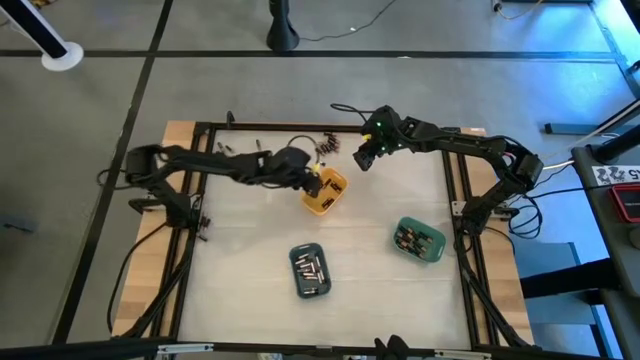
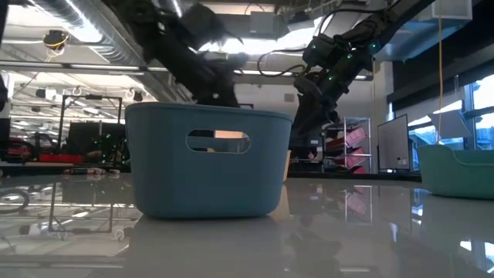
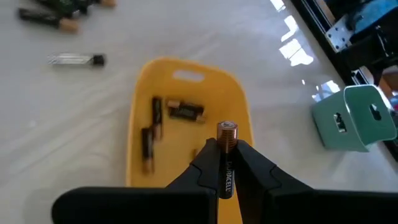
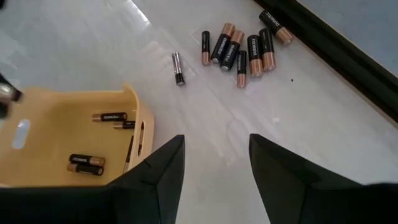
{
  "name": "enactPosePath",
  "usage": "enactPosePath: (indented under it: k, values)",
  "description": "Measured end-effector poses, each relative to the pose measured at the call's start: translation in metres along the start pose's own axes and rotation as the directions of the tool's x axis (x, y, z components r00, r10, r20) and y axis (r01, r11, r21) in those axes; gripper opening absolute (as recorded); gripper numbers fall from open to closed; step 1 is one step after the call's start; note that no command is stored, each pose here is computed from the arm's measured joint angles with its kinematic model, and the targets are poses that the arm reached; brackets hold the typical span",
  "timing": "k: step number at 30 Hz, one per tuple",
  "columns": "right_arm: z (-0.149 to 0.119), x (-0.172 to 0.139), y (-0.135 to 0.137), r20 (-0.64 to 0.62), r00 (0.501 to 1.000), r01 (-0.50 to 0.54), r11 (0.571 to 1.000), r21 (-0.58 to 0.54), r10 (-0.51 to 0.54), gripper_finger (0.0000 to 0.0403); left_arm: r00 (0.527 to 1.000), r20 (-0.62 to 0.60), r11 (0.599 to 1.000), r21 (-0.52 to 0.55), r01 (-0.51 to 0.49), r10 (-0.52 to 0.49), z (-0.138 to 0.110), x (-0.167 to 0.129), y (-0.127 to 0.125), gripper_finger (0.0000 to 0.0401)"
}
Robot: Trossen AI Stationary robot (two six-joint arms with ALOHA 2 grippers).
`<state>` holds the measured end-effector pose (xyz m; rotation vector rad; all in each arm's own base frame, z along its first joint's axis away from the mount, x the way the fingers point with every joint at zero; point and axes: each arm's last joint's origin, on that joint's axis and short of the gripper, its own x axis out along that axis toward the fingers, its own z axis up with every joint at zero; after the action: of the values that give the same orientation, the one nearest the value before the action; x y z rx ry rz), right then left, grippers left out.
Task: Sort batteries
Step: Put the black battery into the yellow bin, then put the black battery into the green bin
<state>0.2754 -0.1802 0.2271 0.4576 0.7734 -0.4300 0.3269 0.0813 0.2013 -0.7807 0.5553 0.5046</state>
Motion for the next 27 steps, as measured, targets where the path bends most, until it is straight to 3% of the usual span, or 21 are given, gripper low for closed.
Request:
enactPosePath:
  k: [5,10,19,27]
  values:
    - [-0.001,0.000,0.000,-0.008,1.000,0.001,1.000,0.001,-0.001,0.0179,0.994,-0.104,0.999,0.020,-0.042,0.044,0.003,0.028,0.007,0.0024]
    - [0.000,0.000,0.000,0.004,1.000,0.000,1.000,-0.005,0.000,0.0179,0.986,-0.156,0.998,0.020,-0.052,0.055,0.003,0.036,0.011,0.0040]
    - [0.008,0.001,0.000,0.060,0.997,-0.041,0.996,-0.074,0.045,0.0179,0.984,-0.174,0.998,0.063,-0.024,0.035,-0.003,0.037,0.004,0.0111]
    - [0.040,0.025,-0.030,0.011,0.999,-0.048,0.997,-0.058,0.049,0.0179,0.991,-0.136,0.996,0.087,0.022,-0.010,0.010,0.018,-0.011,0.0169]
